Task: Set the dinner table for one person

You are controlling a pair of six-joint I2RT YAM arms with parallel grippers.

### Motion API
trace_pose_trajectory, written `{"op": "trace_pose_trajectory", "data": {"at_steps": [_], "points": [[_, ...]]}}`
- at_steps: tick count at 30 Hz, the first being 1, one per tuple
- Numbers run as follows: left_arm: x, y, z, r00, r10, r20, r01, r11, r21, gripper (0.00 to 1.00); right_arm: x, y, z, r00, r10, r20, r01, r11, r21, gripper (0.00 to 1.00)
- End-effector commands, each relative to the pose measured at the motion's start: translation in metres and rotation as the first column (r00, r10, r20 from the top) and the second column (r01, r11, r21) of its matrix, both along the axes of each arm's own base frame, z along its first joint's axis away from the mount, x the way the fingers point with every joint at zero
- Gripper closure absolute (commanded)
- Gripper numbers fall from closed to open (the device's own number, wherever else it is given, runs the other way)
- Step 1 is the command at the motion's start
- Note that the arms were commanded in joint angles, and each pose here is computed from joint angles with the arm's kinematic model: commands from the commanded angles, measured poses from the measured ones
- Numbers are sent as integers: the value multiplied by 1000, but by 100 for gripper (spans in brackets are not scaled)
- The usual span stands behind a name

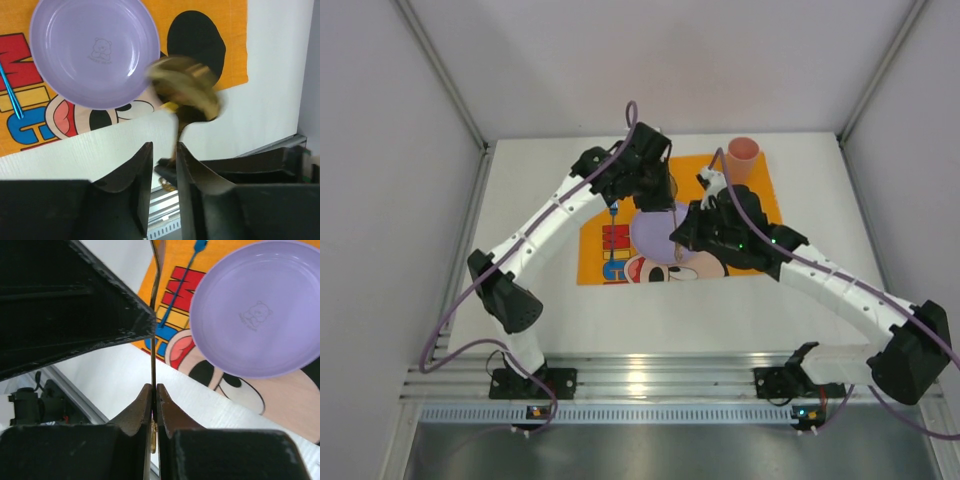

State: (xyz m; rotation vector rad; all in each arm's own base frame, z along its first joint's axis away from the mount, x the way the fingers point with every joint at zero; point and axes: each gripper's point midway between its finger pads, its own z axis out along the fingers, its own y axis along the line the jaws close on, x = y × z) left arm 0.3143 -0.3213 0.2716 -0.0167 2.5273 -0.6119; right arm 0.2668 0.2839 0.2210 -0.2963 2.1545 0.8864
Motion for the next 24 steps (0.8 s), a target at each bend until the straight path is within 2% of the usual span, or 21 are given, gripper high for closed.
{"op": "trace_pose_trajectory", "data": {"at_steps": [1, 2, 3, 4, 6, 7, 11, 15, 24], "points": [[3, 27, 29, 997, 29, 78, -27, 999, -28, 67, 20, -48, 23, 981, -174, 90, 179, 982, -53, 100], [5, 32, 26, 997, 41, 71, -39, 999, -23, 52, 22, -66, 15, 973, -216, 84, 224, 969, -104, 100], [10, 46, 21, 995, 68, 69, -67, 998, -18, 45, 25, -82, 9, 966, -246, 77, 255, 957, -140, 100], [11, 53, 18, 995, 79, 65, -78, 997, -18, 30, 37, -111, 4, 943, -328, 61, 334, 926, -178, 100], [15, 75, 11, 991, 119, 59, -118, 993, -8, 22, 40, -145, -17, 915, -402, -16, 385, 887, -254, 100], [16, 83, 8, 990, 132, 58, -132, 991, -3, 21, 49, -171, -21, 884, -466, -33, 443, 858, -261, 100], [14, 117, 1, 982, 179, 67, -181, 984, 12, 21, 64, -192, -44, 884, -461, -75, 409, 842, -351, 100], [5, 144, -12, 974, 218, 57, -220, 974, 50, 21, 82, -185, -77, 892, -425, -154, 334, 849, -409, 100], [-11, 165, -15, 957, 285, 63, -288, 956, 60, 24, 90, -166, -117, 903, -355, -241, 251, 893, -374, 100]]}}
